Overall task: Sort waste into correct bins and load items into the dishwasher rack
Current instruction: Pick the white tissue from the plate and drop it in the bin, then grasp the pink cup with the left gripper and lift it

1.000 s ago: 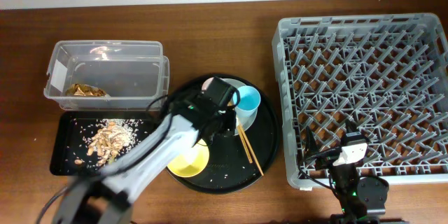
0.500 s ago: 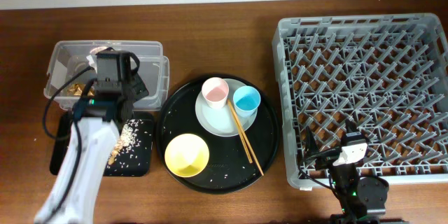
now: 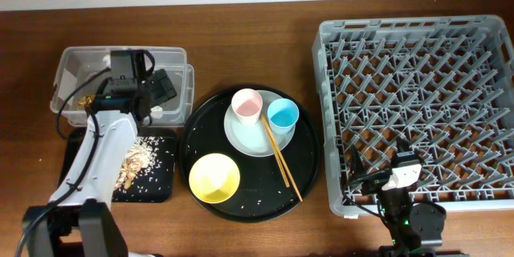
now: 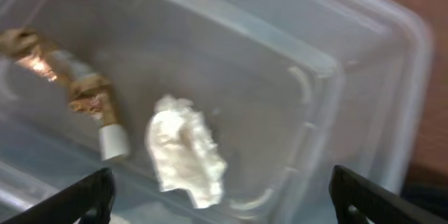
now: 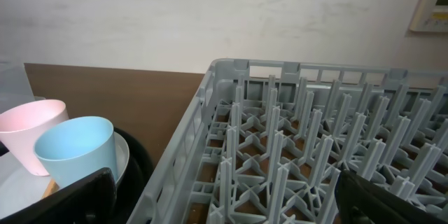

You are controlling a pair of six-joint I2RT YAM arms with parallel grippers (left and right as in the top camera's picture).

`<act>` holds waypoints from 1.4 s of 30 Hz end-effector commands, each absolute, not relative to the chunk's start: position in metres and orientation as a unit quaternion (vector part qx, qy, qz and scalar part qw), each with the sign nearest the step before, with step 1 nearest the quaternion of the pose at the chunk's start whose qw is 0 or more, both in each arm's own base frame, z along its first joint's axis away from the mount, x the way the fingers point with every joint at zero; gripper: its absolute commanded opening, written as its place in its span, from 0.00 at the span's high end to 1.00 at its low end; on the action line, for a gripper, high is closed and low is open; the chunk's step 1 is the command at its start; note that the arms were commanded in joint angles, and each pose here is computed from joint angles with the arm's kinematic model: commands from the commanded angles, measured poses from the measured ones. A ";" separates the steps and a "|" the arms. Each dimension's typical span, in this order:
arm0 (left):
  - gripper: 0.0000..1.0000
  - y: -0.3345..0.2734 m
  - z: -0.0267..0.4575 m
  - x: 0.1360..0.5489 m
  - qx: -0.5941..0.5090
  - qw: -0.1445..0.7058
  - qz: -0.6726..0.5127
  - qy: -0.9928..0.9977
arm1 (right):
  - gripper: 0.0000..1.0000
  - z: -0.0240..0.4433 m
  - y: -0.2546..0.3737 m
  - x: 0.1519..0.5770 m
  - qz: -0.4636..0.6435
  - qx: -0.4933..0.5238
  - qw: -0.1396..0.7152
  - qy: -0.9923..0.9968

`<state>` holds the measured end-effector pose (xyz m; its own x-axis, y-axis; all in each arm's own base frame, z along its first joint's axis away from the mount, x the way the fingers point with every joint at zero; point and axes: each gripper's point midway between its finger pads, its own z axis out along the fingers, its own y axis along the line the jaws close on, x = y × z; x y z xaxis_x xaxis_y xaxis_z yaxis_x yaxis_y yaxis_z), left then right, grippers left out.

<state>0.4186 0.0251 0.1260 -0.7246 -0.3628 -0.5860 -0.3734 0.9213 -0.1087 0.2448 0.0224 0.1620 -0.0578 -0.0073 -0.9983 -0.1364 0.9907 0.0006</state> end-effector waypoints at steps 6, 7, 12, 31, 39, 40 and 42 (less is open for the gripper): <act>0.27 -0.096 0.231 0.313 -0.044 0.273 -0.210 0.938 | 0.02 0.160 0.020 0.245 0.042 -0.046 0.684 0.727; 0.26 -0.104 0.226 0.301 -0.034 0.250 -0.210 0.945 | 0.02 0.160 0.020 0.245 0.042 -0.046 0.684 0.727; 0.52 -0.148 0.218 0.292 0.020 0.229 -0.227 0.946 | 0.02 0.160 0.020 0.245 0.043 -0.046 0.683 0.727; 0.55 -0.178 0.061 0.386 -0.026 0.167 -0.153 0.974 | 0.02 0.160 0.020 0.245 0.042 -0.046 0.684 0.727; 0.80 -0.172 0.059 0.398 -0.033 0.189 -0.134 0.972 | 0.02 0.160 0.020 0.245 0.042 -0.046 0.684 0.727; 0.85 -0.170 0.059 0.399 -0.035 0.190 -0.134 0.972 | 0.02 0.160 0.020 0.245 0.042 -0.046 0.684 0.727; 0.95 -0.168 0.060 0.399 -0.037 0.191 -0.134 0.972 | 0.02 0.160 0.020 0.245 0.042 -0.046 0.684 0.727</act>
<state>0.3954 -0.1756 0.0620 -0.9288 -0.1142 -0.3527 -0.0058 0.9558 -0.2940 0.2448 0.0224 0.1620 -0.0578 -0.0073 -0.9983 -0.1364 0.9907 0.0006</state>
